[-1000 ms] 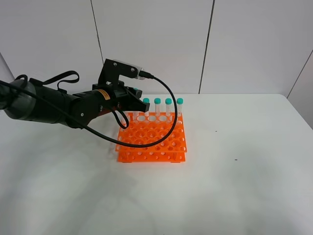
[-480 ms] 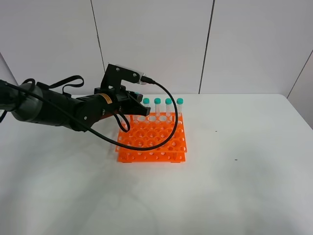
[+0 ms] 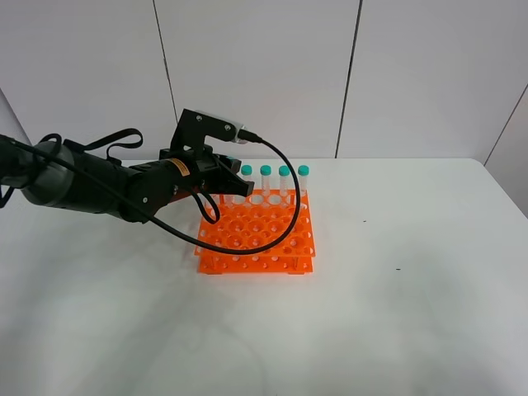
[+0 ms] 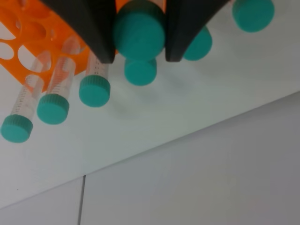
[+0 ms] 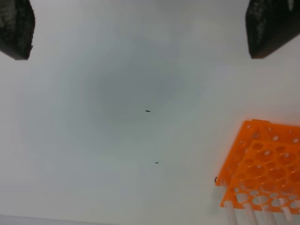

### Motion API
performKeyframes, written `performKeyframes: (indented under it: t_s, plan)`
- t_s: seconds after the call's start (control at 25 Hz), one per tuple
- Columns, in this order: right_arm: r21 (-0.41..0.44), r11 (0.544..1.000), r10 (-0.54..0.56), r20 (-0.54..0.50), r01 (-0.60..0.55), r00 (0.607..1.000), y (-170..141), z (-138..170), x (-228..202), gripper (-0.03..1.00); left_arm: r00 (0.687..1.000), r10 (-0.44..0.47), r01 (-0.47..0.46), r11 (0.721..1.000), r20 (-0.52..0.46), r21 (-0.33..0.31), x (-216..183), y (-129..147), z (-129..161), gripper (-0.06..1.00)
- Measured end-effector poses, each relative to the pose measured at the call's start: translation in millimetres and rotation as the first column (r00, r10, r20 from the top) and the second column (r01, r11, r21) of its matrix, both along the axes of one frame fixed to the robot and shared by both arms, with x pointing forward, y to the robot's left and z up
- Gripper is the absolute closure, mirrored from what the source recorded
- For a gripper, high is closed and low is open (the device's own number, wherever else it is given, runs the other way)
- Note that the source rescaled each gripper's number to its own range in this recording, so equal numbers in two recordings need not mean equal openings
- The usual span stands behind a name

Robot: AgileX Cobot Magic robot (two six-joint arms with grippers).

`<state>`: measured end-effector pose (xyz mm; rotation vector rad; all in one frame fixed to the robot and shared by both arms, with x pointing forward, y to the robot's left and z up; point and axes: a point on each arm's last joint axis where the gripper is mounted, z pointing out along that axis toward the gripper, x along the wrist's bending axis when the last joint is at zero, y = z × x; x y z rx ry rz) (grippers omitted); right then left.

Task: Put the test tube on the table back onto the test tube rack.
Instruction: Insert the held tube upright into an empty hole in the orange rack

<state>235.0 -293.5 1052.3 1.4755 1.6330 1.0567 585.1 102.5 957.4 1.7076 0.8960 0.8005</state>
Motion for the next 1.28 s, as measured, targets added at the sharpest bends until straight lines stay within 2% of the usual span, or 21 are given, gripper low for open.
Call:
performKeyframes:
  t_s: [0.44,1.28]
  plan:
    - [0.0,1.0,0.0,0.0,0.0,1.0,0,0,0,-0.03,0.999,0.014,-0.013,1.0,-0.029,0.018,4,4,-13,0.94]
    - [0.0,1.0,0.0,0.0,0.0,1.0,0,0,0,-0.03,1.0,-0.003,0.004,1.0,-0.02,0.03,4,3,-14,0.94]
